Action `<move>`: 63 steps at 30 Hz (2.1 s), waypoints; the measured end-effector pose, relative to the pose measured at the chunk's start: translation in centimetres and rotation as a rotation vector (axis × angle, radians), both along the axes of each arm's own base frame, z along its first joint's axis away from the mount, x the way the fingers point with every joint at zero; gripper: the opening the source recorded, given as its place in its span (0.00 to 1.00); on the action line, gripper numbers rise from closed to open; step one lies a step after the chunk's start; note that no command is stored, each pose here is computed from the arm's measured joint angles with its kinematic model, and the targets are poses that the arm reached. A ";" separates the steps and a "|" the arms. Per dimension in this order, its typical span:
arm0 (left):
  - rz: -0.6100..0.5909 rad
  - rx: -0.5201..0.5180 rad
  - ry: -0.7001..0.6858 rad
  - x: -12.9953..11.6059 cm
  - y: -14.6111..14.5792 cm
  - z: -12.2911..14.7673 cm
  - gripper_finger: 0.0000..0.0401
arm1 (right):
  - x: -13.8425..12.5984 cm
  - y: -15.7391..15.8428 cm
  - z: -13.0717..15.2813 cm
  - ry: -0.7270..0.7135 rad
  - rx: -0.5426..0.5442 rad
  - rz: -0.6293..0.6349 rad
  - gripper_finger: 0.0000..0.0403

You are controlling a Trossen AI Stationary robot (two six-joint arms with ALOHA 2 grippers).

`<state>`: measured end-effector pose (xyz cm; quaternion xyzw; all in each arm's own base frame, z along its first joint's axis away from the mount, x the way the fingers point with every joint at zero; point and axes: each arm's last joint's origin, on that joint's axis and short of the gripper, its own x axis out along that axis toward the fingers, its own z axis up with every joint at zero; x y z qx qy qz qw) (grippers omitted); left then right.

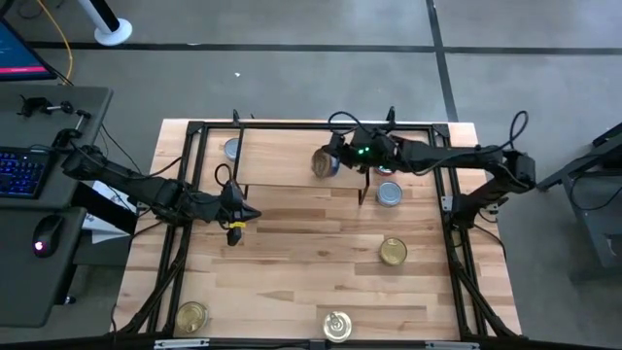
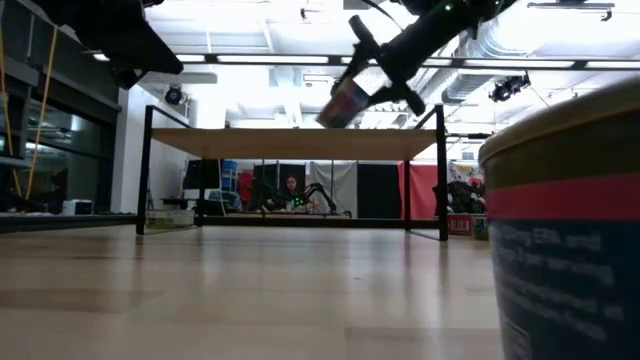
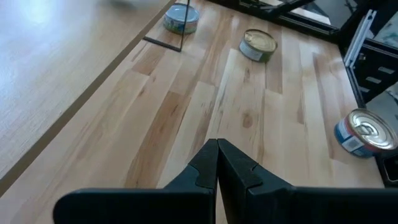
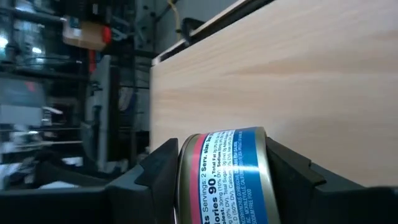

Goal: Stack canned seafood by type on shelf
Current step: Put the top blue pink tuna can on the shelf, then stack the blue pink tuna can on the other blue pink tuna can on the shelf

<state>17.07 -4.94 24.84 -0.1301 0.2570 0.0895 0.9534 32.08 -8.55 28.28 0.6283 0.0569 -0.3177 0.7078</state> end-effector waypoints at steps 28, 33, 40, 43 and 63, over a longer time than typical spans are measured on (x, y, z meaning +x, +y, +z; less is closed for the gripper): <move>-0.016 0.030 0.014 -0.1 0.0 -0.1 0.00 | -0.8 -1.9 -0.1 0.233 -0.050 0.060 0.55; -0.016 0.030 0.017 -0.1 0.0 -0.1 0.00 | -1.8 -1.9 1.5 0.411 -0.083 0.056 0.55; -0.016 0.034 0.029 -0.1 0.0 -0.2 0.00 | -2.9 -2.3 2.0 0.545 -0.090 0.073 0.55; -0.016 0.034 0.029 -0.1 0.0 -0.2 0.00 | -3.2 -2.5 2.4 0.561 -0.133 0.099 0.55; -0.042 -0.036 -0.314 1.2 -0.2 4.5 0.00 | -2.1 10.2 4.2 0.475 -0.421 0.695 0.02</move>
